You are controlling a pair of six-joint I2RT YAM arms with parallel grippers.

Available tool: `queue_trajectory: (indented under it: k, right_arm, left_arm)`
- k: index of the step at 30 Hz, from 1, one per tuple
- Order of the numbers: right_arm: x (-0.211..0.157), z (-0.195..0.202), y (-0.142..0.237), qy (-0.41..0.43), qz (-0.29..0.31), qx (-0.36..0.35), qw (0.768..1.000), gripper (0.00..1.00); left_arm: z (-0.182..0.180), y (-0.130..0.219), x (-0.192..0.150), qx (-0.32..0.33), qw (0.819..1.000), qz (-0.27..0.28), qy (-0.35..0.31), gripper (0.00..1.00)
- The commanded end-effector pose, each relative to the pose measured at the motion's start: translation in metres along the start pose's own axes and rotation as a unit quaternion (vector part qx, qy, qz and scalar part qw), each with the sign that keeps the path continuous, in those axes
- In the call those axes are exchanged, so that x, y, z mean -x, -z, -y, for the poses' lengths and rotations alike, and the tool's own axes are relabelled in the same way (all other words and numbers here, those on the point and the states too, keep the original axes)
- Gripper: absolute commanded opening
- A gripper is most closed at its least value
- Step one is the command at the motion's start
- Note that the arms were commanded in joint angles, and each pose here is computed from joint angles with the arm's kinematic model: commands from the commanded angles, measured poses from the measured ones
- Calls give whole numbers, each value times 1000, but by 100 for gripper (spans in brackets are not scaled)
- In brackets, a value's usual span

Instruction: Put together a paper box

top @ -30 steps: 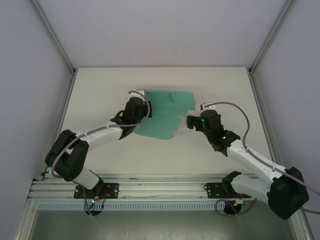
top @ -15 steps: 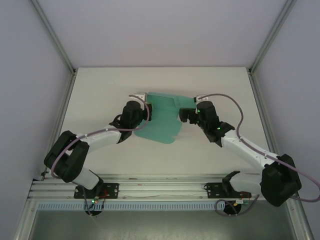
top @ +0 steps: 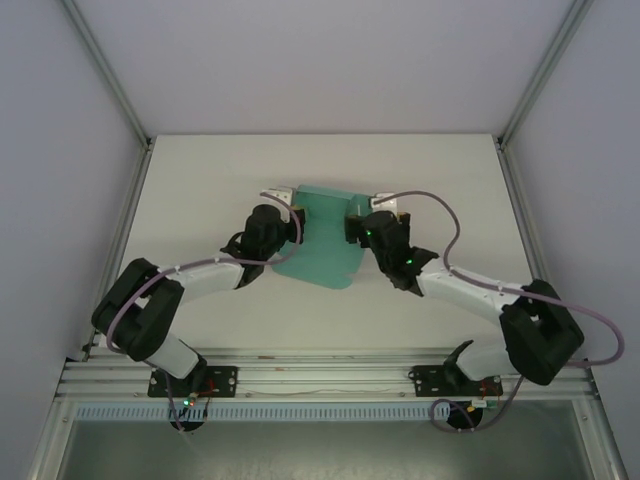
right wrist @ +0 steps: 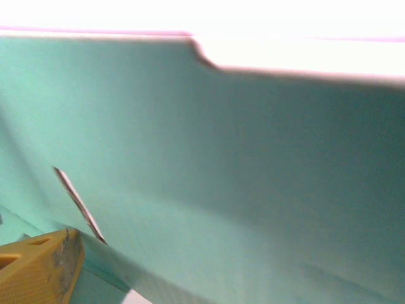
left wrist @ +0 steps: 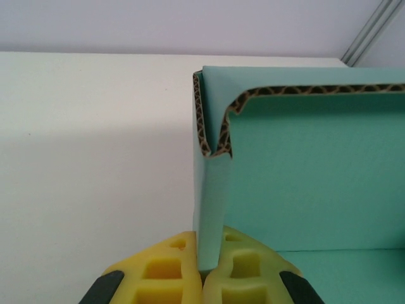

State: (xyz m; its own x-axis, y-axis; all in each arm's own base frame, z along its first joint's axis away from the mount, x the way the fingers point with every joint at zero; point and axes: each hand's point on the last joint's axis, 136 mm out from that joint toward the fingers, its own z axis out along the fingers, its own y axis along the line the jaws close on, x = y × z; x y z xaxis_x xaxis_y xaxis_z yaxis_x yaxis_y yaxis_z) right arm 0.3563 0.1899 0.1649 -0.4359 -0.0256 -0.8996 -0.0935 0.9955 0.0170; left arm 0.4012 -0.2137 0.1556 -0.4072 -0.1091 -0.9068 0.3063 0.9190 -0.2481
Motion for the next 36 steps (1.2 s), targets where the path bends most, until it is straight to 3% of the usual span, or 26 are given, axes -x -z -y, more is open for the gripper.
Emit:
queue_trajectory:
  k: [1,5,12,20,28,36]
  right_arm:
    - [26,5,-1,-20,59,-70,996,100]
    - [24,6,4,-7,45,-71,996,100]
    - [13,14,56,14,2,30,999,100]
    - [38,77,104,-89,40,77,992,100]
    - [31,103,65,-145,-63,112,981,83]
    - [32,42,63,-87,-108,301,944,78]
  left_arm:
    - [20,-5,19,-23,999,24,10,0]
    - [4,-9,19,28,999,18,26,0]
    - [-8,-7,16,62,998,11,30,0]
    - [0,-1,19,36,999,12,25,0]
    - [11,5,20,4,1000,10,16,0]
    - [4,-1,17,29,999,-4,20,0]
